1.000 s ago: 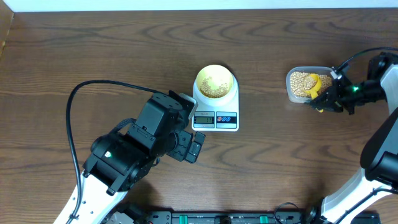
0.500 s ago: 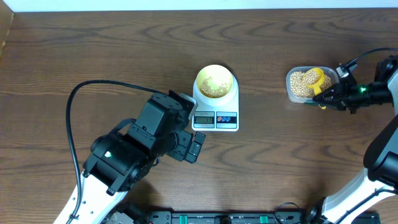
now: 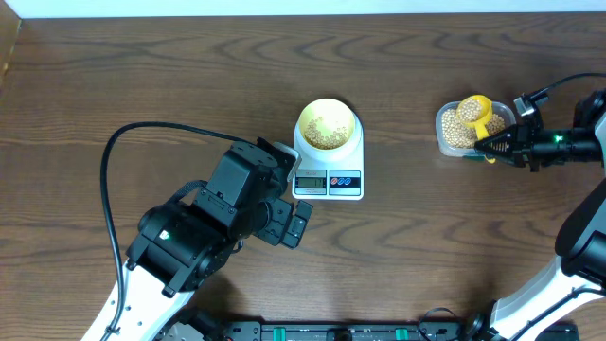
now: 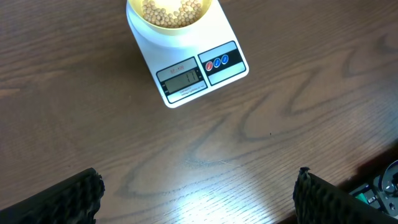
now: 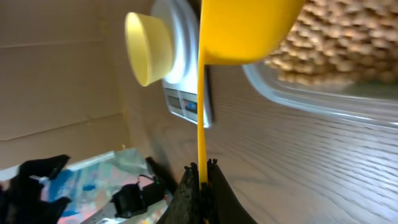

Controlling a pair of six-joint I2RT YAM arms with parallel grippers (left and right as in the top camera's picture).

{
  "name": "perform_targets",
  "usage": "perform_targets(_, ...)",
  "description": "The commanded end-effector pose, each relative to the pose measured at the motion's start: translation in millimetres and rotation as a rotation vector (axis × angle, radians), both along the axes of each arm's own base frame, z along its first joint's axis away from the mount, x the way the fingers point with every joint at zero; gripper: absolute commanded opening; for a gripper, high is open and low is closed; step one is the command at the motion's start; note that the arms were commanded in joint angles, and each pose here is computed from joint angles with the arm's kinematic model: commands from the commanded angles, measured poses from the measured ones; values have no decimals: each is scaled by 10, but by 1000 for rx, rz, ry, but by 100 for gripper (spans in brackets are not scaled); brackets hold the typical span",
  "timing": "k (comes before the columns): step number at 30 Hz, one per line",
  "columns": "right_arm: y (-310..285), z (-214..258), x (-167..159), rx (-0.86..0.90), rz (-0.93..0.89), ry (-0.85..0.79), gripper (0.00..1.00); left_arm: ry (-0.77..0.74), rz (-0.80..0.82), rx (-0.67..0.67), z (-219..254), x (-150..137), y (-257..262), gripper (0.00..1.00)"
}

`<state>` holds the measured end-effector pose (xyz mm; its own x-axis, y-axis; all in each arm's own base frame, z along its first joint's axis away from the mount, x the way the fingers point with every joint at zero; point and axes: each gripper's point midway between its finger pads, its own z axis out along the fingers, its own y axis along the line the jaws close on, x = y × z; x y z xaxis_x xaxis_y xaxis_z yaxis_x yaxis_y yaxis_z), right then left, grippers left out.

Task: Scoop item into bowl and weigh 50g on scale

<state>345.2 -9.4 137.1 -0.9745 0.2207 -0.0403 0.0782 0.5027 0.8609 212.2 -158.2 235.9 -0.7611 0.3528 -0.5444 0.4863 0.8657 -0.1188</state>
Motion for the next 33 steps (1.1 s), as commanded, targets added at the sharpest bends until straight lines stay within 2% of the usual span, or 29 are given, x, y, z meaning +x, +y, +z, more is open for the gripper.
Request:
perform_targets(1,75,211,92,126,-24,-109,1,-4,9,-5,33,17,1,100)
perform_targets(12,355,504,120,266,-2,-189,1,-3,9,-5,32,17,1,100)
perform_targets(19,751,667,118,269,128,-235,1,-3,9,-5,32,17,1,100)
perform_targets(26,1167,944,187,233,276,-322,1,-4,9,-4,32,17,2,100)
perform_targets(33,1472,1072,210,65,427,-361,1,-3,9,-5,32,17,1,100)
